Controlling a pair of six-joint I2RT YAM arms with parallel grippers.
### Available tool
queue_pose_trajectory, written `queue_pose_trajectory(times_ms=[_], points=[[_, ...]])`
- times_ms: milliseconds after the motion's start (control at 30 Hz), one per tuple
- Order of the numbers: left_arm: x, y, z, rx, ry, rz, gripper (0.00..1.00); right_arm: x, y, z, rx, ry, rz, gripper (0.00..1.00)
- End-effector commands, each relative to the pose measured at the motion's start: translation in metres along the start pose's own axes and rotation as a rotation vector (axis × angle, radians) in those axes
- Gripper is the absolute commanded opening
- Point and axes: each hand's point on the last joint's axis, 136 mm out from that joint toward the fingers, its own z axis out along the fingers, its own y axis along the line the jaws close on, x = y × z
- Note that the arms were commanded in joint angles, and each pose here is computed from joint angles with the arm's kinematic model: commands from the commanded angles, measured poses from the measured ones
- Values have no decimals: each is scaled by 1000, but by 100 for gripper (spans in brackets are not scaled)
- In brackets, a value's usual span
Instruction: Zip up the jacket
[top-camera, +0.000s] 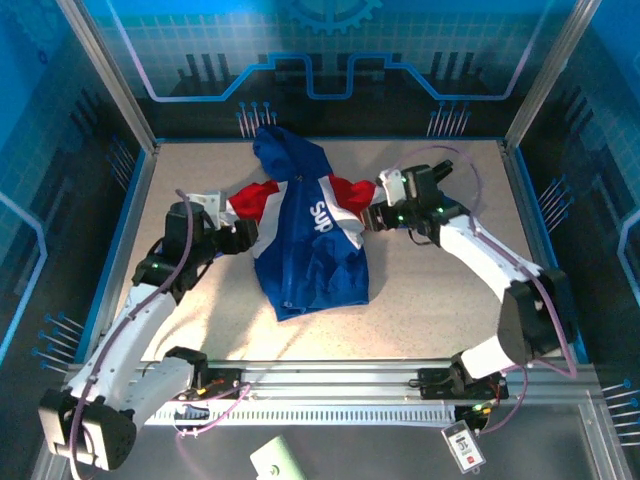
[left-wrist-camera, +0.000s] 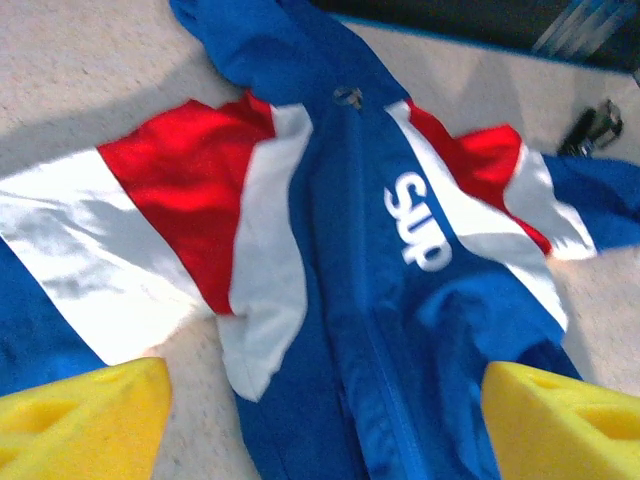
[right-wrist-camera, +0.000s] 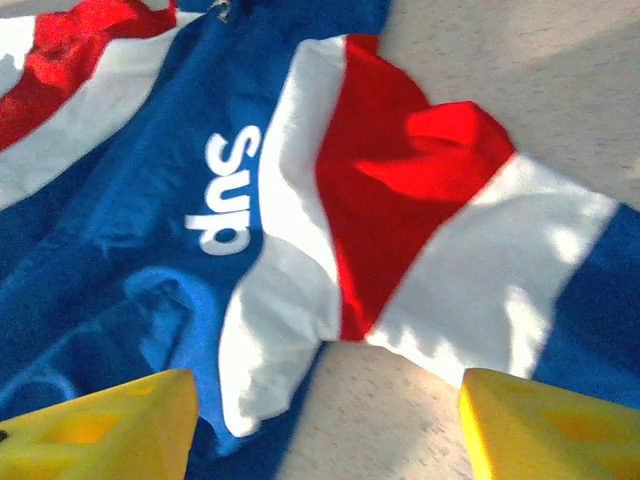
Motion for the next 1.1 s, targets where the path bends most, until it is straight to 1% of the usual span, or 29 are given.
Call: queue_pose_trajectory(times_ms=[0,100,167,233,300,400,467,533,600,733,833,900,1067], points=[[-12,21,19,-35,-106,39,88,1,-34,-23,161,-116,19,74],[-12,37,33,-57,-162,50,99,27,-54,-30,238,-135,74,79],[-10,48,41,-77,-194,67,99,39,-66,-33,284,-142,96,83],[-4,58,48,-102,-217,94,99,45,-73,-33,297,-159,60,86],[3,71,52,-147,-241,109,99,50,-88,-37,379,-194,52,92],[16,88,54,-206,-257,115,99,60,-104,-44,459,-253,68,99],[24,98,55,-231,-267,101,99,62,-112,-48,493,-316,80,100],[26,104,56,-242,-293,81,99,68,-118,-50,527,-350,87,100],[27,105,61,-230,-309,76,99,75,-124,-49,553,-367,101,100],[23,104,71,-207,-331,93,99,84,-128,-44,548,-400,131,100],[15,106,77,-206,-373,107,99,82,-130,-47,551,-459,138,100],[17,111,86,-209,-367,101,99,77,-132,-50,551,-516,132,100],[27,116,102,-198,-360,109,99,73,-136,-43,549,-546,89,100]])
